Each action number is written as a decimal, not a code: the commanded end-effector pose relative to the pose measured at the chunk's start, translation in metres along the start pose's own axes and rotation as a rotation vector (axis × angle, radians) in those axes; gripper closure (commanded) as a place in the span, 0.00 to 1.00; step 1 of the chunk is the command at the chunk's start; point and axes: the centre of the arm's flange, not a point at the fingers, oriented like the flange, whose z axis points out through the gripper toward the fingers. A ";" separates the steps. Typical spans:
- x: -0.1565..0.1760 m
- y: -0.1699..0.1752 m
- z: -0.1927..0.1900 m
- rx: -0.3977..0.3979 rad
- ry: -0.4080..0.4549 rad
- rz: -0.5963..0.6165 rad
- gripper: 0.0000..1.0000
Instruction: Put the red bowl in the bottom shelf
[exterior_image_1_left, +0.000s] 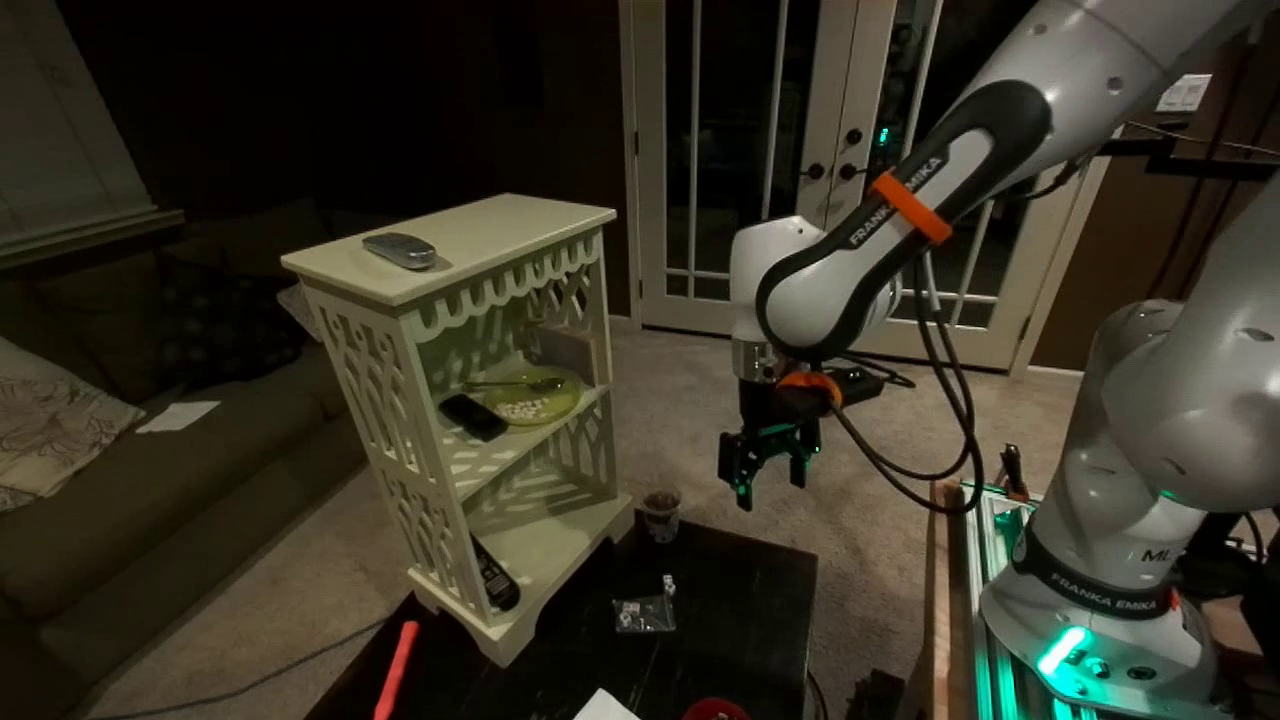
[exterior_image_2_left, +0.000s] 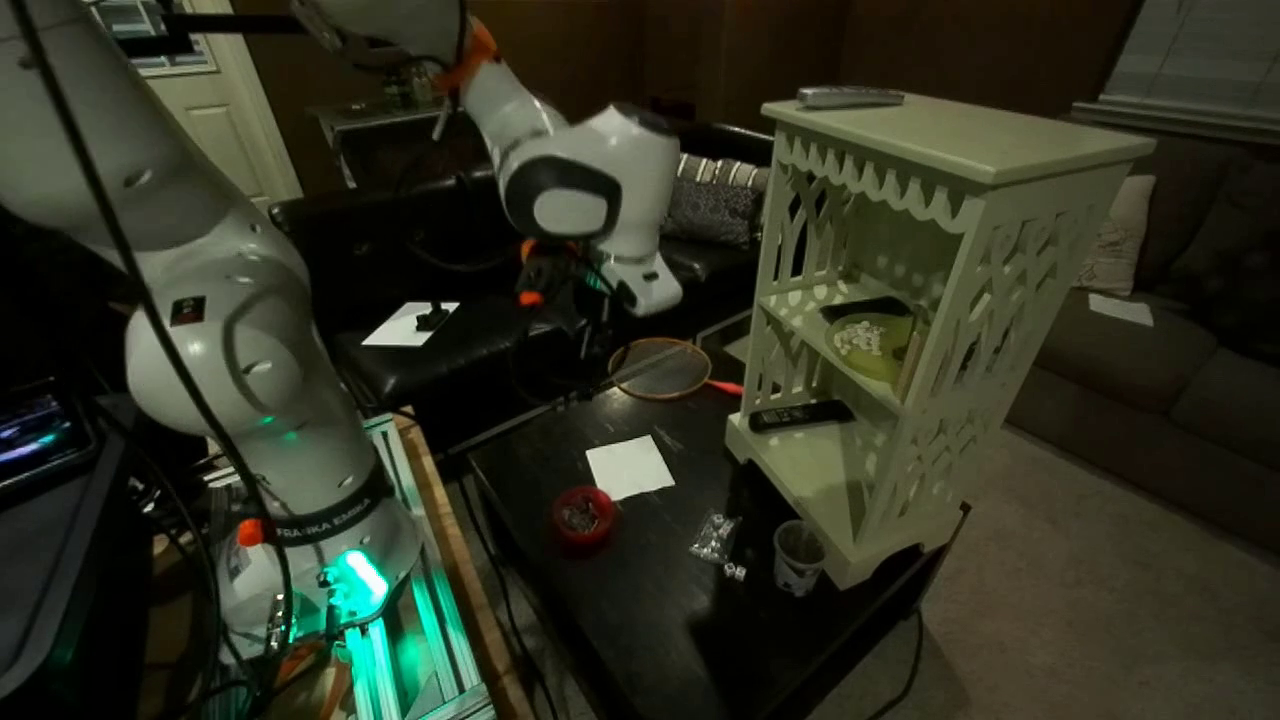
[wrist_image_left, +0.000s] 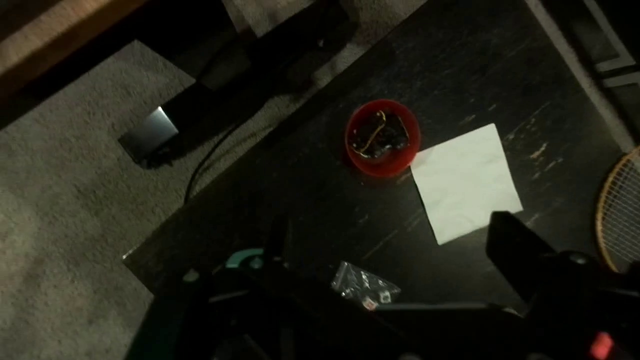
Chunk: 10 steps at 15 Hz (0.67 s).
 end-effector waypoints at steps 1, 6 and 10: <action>0.005 0.004 0.011 -0.007 -0.020 0.016 0.00; 0.024 0.001 0.036 -0.040 -0.048 -0.009 0.00; 0.065 0.012 0.112 -0.058 -0.198 -0.168 0.00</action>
